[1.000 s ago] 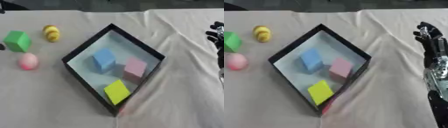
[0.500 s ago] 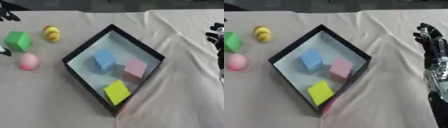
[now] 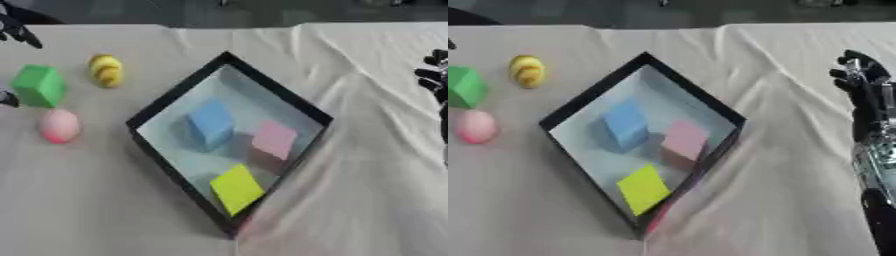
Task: Pick up objects on the table and place them in the box.
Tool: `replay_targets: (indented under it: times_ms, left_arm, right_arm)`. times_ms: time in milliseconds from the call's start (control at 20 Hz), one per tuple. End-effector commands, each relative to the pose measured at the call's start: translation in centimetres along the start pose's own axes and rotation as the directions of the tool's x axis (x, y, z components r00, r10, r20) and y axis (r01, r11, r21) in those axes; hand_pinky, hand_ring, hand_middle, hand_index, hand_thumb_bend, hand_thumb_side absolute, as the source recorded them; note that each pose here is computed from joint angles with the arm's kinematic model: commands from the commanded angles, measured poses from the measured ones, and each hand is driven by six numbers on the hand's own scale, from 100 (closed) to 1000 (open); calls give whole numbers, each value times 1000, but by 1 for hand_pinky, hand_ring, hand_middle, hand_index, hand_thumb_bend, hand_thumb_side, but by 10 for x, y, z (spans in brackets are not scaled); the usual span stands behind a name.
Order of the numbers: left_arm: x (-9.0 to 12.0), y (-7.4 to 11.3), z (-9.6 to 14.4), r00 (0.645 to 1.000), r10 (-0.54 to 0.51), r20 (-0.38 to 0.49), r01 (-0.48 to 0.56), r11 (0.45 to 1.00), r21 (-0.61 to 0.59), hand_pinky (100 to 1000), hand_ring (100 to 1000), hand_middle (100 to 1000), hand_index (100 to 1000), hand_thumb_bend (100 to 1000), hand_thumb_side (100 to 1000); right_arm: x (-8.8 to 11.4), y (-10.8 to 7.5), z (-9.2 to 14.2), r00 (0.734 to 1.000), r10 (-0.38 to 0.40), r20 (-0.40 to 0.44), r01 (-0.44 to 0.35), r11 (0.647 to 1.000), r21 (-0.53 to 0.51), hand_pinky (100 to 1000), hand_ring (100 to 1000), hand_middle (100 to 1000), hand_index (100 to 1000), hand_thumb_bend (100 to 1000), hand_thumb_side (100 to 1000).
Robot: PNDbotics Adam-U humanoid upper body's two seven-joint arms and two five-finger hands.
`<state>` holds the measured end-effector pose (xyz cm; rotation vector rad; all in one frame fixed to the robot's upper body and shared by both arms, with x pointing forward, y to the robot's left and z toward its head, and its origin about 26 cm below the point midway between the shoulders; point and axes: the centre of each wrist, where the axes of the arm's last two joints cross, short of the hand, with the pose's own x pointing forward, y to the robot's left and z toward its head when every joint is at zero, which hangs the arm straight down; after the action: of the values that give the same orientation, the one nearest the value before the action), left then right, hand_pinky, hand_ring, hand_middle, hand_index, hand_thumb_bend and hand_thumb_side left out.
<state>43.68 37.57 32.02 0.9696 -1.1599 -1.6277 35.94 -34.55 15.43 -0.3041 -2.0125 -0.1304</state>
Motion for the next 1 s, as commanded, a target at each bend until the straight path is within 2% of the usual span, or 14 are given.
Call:
replay_targets:
  times_ms: [50,550,1000]
  left_arm:
    - [-9,16,11,998,-37,-49,39,998,45,901,887,797,816,673,100]
    - [-17,5,0,995,-38,-90,37,999,-8,909,894,809,821,694,100]
    - [-25,-5,-5,987,-33,-160,30,999,-19,922,919,830,838,711,100]
  right_arm:
    - [17,-4,-8,998,23,52,-24,1000,6,846,752,752,797,100,630]
    - [25,-1,-11,997,11,72,-12,1000,12,842,745,746,792,100,624]
    - [26,2,-12,997,-1,71,-1,1000,21,845,746,744,792,100,663]
